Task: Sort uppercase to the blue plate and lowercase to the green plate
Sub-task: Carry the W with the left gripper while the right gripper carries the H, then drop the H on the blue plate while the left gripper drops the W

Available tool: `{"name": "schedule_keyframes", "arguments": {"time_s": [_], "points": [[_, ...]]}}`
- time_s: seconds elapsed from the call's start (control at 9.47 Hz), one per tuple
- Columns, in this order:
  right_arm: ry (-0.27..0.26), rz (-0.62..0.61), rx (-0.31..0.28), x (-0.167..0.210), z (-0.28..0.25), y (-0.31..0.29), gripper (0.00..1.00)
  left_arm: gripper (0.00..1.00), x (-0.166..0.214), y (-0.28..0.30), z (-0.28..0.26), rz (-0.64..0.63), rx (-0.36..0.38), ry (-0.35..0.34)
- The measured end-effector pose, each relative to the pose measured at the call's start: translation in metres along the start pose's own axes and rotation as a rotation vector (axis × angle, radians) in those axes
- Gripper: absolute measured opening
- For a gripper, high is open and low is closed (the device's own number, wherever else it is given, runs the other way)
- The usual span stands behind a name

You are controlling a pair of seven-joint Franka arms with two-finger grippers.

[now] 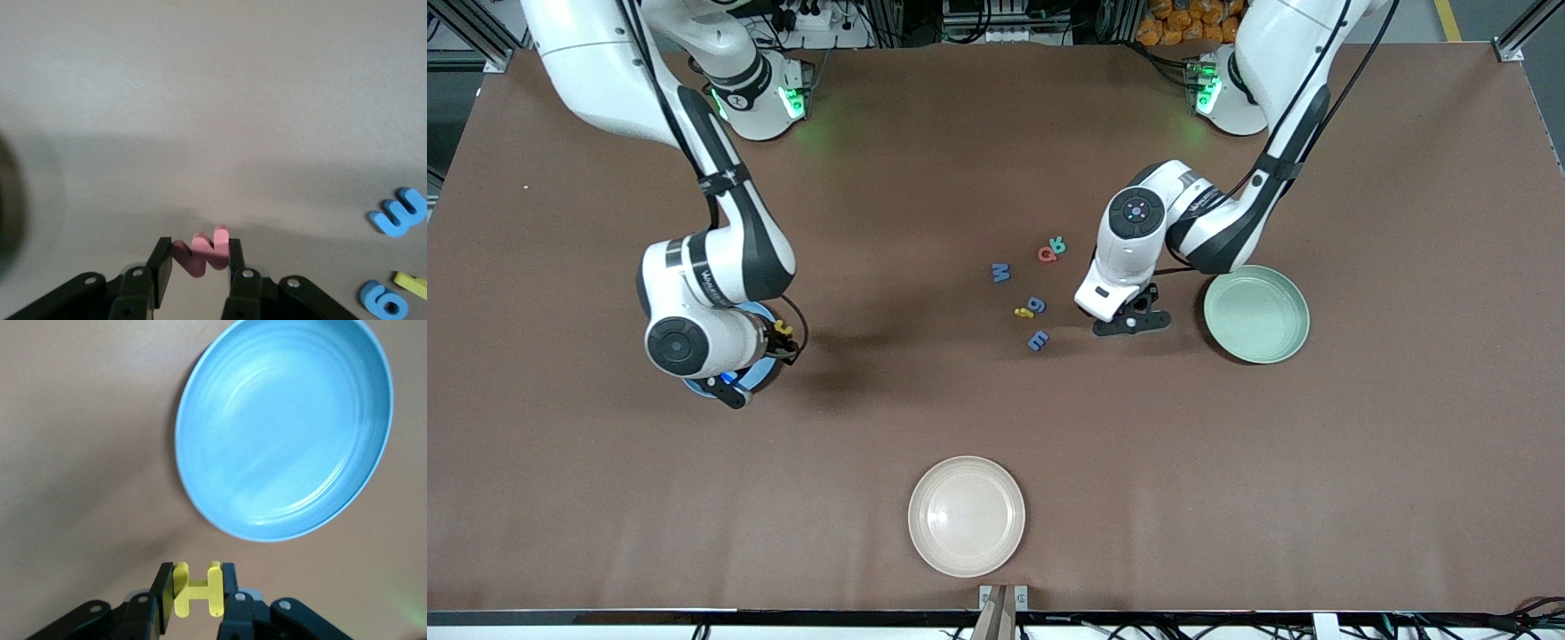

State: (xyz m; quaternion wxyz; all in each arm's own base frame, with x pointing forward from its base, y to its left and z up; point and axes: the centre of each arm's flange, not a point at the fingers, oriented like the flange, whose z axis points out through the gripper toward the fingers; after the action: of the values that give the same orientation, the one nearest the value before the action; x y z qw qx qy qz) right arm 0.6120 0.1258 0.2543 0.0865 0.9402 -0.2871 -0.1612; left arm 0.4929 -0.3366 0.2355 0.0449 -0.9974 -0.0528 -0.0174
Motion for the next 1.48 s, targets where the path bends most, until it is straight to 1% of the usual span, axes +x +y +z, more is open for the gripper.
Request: {"name": "schedule_keyframes", "arguments": {"time_s": [0.32, 0.53, 0.63, 0.74, 0.84, 0.95, 1.06, 1.16, 1.27, 1.48], "points": [[-0.013, 0.002, -0.012, 0.042, 0.008, 0.046, 0.33, 0.38, 0.016, -0.031, -0.013, 0.061, 0.061, -0.031], [-0.026, -0.015, -0.027, 0.055, 0.020, 0.059, 0.35, 0.38, 0.036, -0.066, -0.022, 0.117, 0.075, -0.060], [-0.035, -0.023, -0.029, 0.060, 0.026, 0.063, 0.46, 0.38, 0.046, -0.085, -0.025, 0.148, 0.082, -0.075], [-0.041, -0.029, -0.030, 0.063, 0.029, 0.066, 0.63, 0.38, 0.054, -0.103, -0.027, 0.174, 0.092, -0.094], [-0.042, -0.030, -0.031, 0.063, 0.029, 0.066, 0.76, 0.38, 0.060, -0.118, -0.027, 0.199, 0.105, -0.118], [-0.044, -0.034, -0.031, 0.062, 0.028, 0.065, 0.93, 0.38, 0.066, -0.133, -0.026, 0.228, 0.117, -0.148], [-0.054, -0.038, -0.039, 0.060, 0.020, 0.063, 1.00, 0.38, 0.071, -0.148, -0.026, 0.260, 0.126, -0.180], [-0.070, -0.042, -0.049, 0.057, -0.001, 0.063, 1.00, 0.38, 0.077, -0.165, -0.025, 0.290, 0.131, -0.209], [-0.073, -0.053, -0.050, 0.051, -0.029, 0.059, 1.00, 0.38, 0.081, -0.182, -0.023, 0.314, 0.133, -0.238], [-0.045, -0.114, -0.051, 0.023, -0.056, 0.029, 1.00, 0.38, 0.085, -0.206, -0.018, 0.353, 0.131, -0.282]]}}
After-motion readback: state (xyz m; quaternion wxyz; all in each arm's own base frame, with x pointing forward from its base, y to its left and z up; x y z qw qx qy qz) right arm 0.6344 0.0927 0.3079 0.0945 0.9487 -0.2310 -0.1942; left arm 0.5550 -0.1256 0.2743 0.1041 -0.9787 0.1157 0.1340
